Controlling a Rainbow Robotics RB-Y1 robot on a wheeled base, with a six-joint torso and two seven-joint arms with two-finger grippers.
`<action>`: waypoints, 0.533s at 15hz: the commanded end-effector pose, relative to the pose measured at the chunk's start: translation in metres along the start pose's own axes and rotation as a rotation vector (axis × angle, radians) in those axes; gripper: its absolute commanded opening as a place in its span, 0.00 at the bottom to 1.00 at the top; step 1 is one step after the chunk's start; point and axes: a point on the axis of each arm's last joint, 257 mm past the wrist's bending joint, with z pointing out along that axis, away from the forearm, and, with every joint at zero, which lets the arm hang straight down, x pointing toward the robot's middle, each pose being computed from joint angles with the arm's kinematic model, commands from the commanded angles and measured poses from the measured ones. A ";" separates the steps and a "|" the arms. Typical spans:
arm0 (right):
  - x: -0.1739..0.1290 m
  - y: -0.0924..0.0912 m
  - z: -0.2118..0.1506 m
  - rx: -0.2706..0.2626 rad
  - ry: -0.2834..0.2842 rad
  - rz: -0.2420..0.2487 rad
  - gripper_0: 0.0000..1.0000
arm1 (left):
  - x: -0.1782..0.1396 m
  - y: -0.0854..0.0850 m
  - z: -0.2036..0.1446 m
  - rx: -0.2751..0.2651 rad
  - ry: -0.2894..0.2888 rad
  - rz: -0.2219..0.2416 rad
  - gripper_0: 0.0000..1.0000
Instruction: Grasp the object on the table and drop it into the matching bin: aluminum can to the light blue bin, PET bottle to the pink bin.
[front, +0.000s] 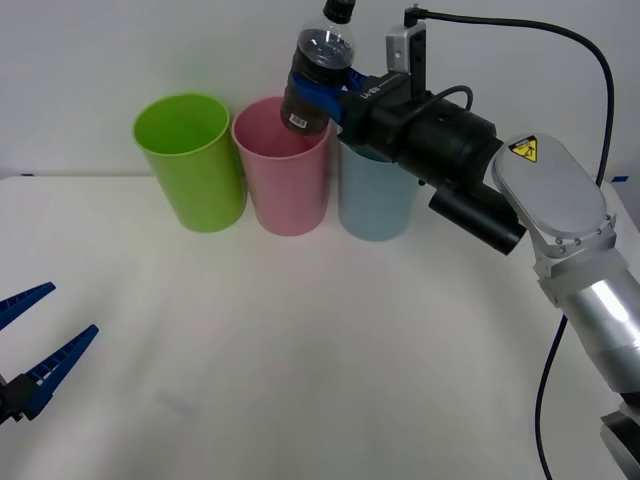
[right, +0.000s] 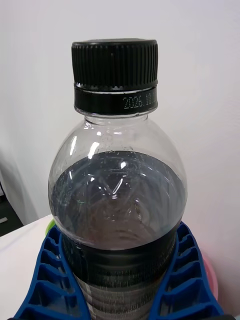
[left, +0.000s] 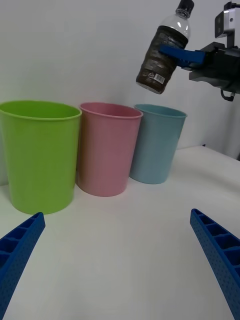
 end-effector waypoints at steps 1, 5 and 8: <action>0.003 -0.009 0.023 0.033 0.007 0.003 0.00 | 0.000 0.000 0.000 0.000 0.000 0.000 1.00; 0.013 -0.018 0.053 0.080 0.027 0.018 0.00 | 0.000 0.000 0.000 0.000 0.000 0.000 1.00; 0.020 -0.018 0.069 0.098 0.042 0.027 0.00 | 0.000 0.000 0.000 0.000 0.000 0.000 1.00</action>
